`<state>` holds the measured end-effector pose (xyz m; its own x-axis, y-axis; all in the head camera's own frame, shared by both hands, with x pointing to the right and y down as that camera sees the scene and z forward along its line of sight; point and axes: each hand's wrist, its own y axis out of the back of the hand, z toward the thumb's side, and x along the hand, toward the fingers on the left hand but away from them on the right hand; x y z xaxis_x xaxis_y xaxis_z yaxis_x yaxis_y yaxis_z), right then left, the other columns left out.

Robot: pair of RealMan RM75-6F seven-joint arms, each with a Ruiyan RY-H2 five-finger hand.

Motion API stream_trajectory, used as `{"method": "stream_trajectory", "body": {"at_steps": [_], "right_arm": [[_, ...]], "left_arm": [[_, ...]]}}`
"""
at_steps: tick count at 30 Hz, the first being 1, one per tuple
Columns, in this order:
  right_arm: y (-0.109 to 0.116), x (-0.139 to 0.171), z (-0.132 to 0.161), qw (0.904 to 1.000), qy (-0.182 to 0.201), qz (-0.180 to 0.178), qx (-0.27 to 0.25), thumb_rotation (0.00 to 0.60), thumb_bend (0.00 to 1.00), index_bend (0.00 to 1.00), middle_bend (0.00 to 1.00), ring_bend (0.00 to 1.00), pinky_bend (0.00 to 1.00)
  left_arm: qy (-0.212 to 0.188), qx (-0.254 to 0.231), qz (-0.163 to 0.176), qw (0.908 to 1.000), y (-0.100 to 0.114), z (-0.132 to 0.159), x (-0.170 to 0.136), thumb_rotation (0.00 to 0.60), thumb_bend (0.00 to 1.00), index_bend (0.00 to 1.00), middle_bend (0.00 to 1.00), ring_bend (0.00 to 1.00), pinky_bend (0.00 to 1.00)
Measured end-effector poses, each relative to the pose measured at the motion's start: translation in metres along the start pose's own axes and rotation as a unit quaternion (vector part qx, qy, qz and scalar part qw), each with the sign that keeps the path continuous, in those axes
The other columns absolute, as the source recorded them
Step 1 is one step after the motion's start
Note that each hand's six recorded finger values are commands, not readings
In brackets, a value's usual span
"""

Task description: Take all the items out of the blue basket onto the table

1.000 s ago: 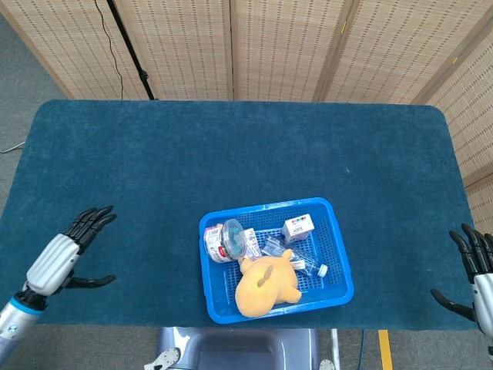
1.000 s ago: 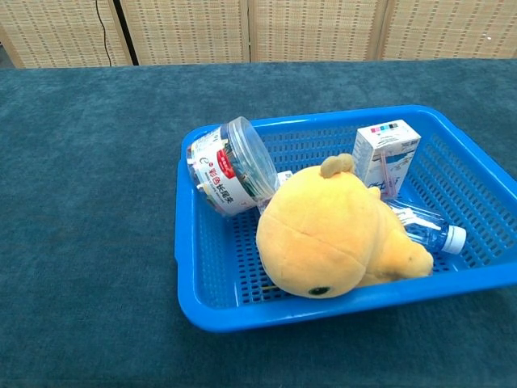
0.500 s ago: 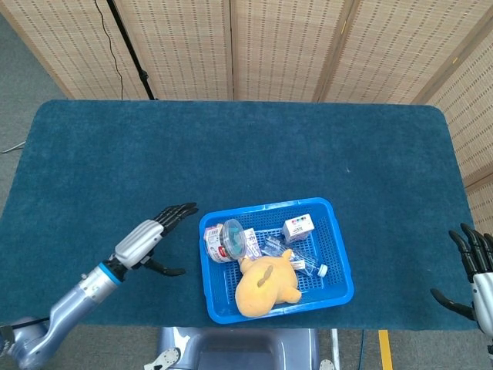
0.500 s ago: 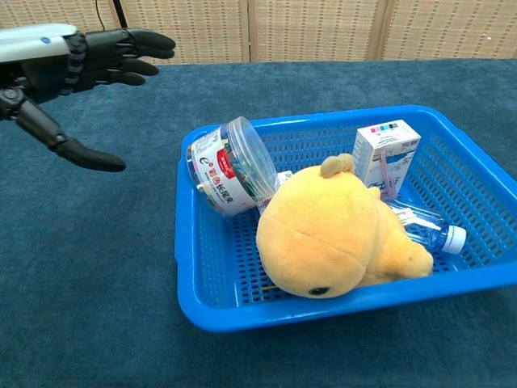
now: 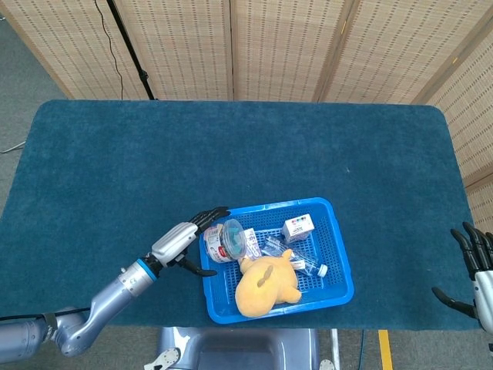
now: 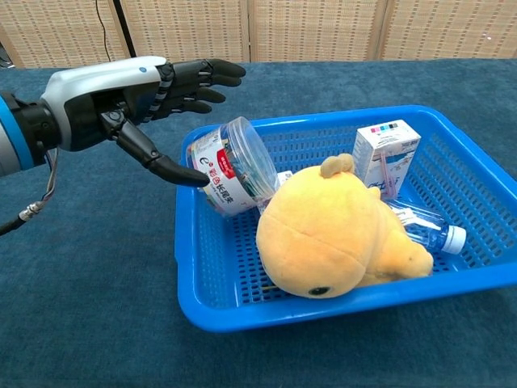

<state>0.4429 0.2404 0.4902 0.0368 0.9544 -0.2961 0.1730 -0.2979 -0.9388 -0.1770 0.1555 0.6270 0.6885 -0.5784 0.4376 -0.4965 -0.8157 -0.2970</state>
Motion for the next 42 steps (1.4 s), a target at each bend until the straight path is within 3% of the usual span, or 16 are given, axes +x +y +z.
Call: {"method": "stream_trajectory", "body": {"at_steps": [19, 23, 27, 34, 42], "right_arm": [[0.004, -0.002, -0.005, 0.9999, -0.007, -0.006, -0.007, 0.6, 0.0, 0.0, 0.0, 0.0, 0.0], [0.005, -0.002, -0.006, 0.9999, -0.008, -0.006, -0.008, 0.6, 0.0, 0.0, 0.0, 0.0, 0.0], [0.006, -0.003, -0.008, 0.9999, -0.011, -0.007, -0.009, 0.6, 0.0, 0.0, 0.0, 0.0, 0.0], [0.006, -0.005, -0.01, 0.9998, -0.014, -0.007, -0.013, 0.6, 0.0, 0.0, 0.0, 0.0, 0.0], [0.007, -0.004, -0.011, 0.9998, -0.015, -0.007, -0.014, 0.6, 0.0, 0.0, 0.0, 0.0, 0.0]], "left_arm": [[0.027, 0.029, -0.003, 0.9992, -0.022, -0.003, 0.017, 0.6, 0.0, 0.0, 0.0, 0.0, 0.0], [0.03, 0.035, -0.002, 0.9989, -0.026, -0.002, 0.023, 0.6, 0.0, 0.0, 0.0, 0.0, 0.07], [0.028, 0.041, 0.01, 0.9987, -0.03, 0.001, 0.029, 0.6, 0.03, 0.0, 0.0, 0.0, 0.23], [0.012, 0.046, 0.05, 0.9976, -0.032, 0.01, 0.031, 0.6, 0.03, 0.0, 0.0, 0.0, 0.23], [0.007, 0.058, 0.051, 0.997, -0.041, 0.013, 0.03, 0.6, 0.04, 0.0, 0.0, 0.0, 0.23]]}}
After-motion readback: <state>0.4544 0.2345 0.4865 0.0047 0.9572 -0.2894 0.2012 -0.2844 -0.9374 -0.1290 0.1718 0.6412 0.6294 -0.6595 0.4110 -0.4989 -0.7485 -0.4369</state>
